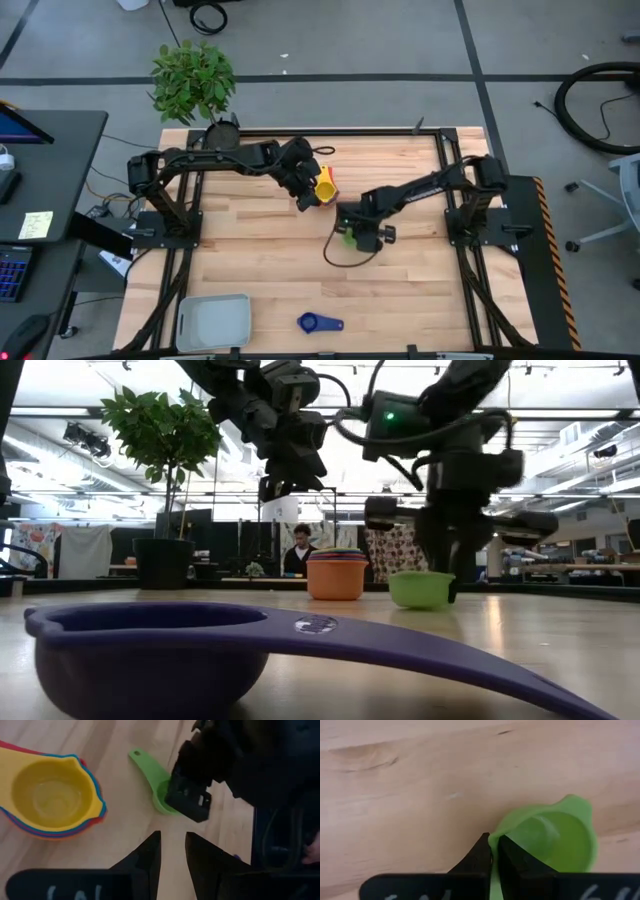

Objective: Nest measuring cups in basket
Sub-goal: Stack the green measuring cup on top of the yellow measuring cup

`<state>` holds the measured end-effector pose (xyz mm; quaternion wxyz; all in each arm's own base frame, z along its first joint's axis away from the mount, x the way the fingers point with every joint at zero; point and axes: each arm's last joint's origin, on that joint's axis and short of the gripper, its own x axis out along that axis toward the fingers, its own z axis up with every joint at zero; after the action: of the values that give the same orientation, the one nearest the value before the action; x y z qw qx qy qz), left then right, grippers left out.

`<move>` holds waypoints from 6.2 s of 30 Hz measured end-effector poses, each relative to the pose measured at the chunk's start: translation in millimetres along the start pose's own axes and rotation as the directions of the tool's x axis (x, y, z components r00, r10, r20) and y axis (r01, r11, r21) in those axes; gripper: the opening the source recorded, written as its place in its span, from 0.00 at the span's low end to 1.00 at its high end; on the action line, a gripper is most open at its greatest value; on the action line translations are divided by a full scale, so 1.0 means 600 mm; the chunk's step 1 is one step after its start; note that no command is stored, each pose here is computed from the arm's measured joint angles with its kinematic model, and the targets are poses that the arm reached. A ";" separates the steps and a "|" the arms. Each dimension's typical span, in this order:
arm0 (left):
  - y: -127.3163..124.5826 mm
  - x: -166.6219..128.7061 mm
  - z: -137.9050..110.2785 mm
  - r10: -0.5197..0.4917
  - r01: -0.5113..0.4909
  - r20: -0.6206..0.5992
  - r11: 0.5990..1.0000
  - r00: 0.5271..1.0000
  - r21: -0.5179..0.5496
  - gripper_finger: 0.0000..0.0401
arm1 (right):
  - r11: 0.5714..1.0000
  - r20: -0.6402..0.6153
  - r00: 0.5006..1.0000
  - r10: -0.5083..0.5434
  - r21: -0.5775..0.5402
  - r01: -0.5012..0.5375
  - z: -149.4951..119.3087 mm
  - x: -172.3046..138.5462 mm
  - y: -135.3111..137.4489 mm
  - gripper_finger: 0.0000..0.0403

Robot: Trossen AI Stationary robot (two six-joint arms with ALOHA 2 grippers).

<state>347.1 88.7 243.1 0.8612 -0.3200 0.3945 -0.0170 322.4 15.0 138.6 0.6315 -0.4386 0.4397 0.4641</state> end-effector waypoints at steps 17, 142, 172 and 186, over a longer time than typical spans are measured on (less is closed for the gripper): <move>0.000 0.000 0.000 -0.003 0.003 -0.002 1.000 1.000 -0.006 0.23 | 0.959 0.143 0.990 -0.009 0.283 -0.032 0.035 0.020 0.007 0.23; -0.189 0.136 0.007 0.194 -0.008 -0.129 0.579 0.973 0.815 0.36 | 0.545 0.305 0.832 -0.464 0.838 -0.004 0.087 -0.542 0.263 0.17; -0.148 0.244 -0.025 0.129 0.154 -0.265 0.547 0.956 0.823 0.36 | 0.525 0.311 0.824 -0.474 0.851 -0.019 0.086 -0.544 0.267 0.17; -0.135 0.291 -0.044 0.225 0.074 -0.218 0.513 0.950 0.855 0.36 | 0.526 0.317 0.814 -0.487 0.850 -0.016 0.083 -0.549 0.275 0.17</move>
<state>467.0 -38.8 159.2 0.8354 0.1694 0.4748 -0.2193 109.4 27.4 443.2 0.9134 -0.0073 0.3485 0.2100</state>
